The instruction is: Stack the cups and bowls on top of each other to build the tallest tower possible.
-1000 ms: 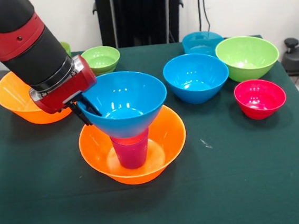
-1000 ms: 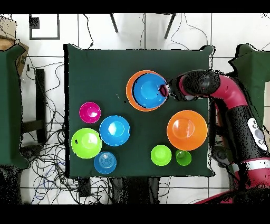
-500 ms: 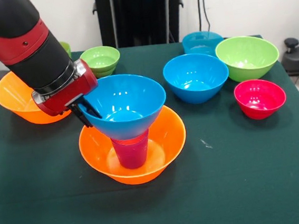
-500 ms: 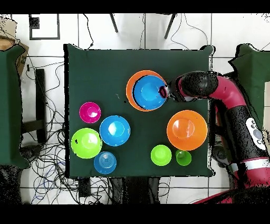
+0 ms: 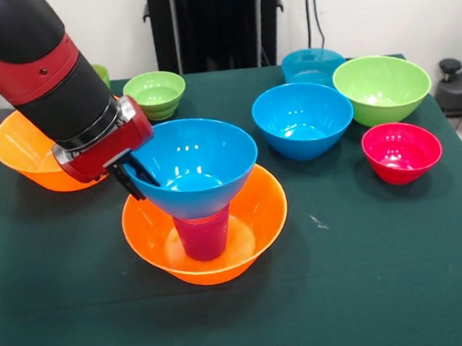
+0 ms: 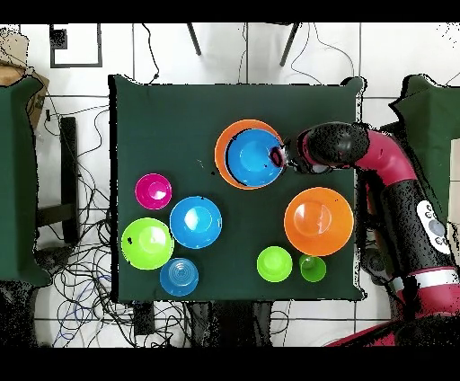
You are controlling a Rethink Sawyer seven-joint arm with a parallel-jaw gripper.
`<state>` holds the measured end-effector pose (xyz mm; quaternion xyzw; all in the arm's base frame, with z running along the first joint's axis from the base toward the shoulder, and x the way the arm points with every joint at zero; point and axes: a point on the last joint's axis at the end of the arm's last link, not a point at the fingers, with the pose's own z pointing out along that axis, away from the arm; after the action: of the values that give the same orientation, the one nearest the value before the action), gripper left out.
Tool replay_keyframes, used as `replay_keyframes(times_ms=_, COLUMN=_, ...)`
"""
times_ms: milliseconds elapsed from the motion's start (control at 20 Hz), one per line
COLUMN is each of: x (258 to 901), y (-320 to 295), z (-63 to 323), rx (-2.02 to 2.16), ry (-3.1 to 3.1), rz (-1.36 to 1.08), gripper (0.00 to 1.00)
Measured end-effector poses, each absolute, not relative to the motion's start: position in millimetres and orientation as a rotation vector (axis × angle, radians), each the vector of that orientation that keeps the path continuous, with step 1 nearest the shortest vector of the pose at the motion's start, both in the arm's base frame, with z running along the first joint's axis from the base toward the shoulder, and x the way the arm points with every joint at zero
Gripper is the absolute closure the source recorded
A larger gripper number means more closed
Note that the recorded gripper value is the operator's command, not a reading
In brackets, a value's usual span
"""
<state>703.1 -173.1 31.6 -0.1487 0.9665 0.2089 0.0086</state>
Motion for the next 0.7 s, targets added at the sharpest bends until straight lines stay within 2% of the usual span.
replay_keyframes(times_ms=700, x=703.2, y=-169.7, z=27.0, rx=-0.461, ry=3.012, rz=0.66, gripper=1.0)
